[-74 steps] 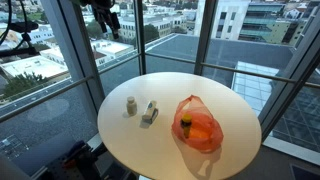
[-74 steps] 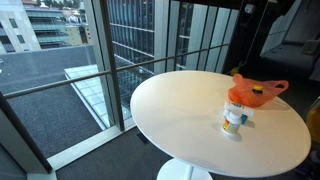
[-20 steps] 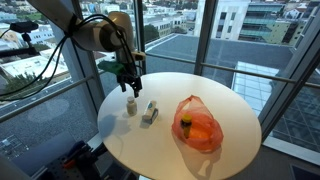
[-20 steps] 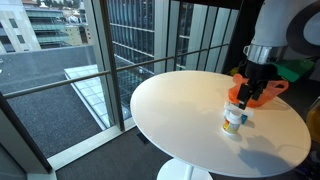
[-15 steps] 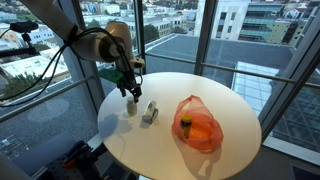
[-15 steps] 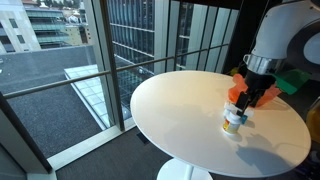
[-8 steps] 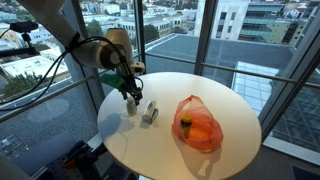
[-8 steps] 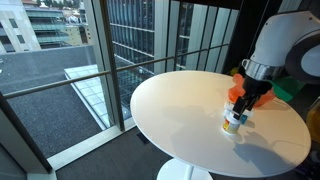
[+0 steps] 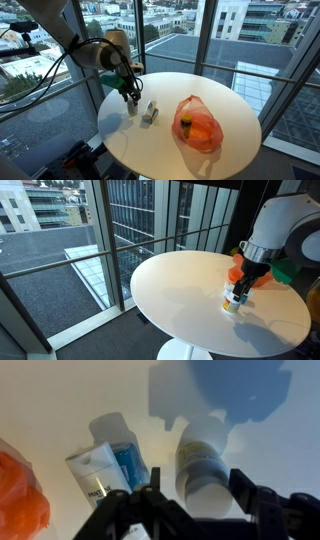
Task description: Lift the white bottle on the table and put it in the plastic
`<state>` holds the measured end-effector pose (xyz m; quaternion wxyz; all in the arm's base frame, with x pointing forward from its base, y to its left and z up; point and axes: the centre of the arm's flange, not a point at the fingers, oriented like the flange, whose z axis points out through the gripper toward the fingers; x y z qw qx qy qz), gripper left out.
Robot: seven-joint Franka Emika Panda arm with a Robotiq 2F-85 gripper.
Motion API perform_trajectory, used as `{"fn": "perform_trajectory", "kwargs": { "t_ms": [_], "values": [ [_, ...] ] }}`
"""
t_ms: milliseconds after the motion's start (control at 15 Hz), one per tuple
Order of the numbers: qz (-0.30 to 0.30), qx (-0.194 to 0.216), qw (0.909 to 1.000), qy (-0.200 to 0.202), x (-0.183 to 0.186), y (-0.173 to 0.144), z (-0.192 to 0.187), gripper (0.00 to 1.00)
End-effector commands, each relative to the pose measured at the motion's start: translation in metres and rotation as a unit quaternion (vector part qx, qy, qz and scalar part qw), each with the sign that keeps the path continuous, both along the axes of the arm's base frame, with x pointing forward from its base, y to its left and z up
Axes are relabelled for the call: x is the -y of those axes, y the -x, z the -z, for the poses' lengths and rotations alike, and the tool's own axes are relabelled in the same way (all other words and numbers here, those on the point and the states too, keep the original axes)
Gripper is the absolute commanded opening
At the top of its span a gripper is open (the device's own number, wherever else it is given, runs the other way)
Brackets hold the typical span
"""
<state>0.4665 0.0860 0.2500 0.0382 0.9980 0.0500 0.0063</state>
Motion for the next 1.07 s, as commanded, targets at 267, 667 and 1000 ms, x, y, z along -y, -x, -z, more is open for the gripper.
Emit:
{"fn": "perform_trajectory", "kwargs": {
  "t_ms": [267, 667, 1000],
  "values": [
    [-0.003, 0.02, 0.9998, 0.009, 0.0, -0.009, -0.01, 0.24],
    [0.0, 0.029, 0.9996, 0.008, 0.003, -0.013, -0.018, 0.16],
    [0.013, 0.048, 0.9988, 0.001, 0.012, -0.022, -0.045, 0.16]
  ]
}}
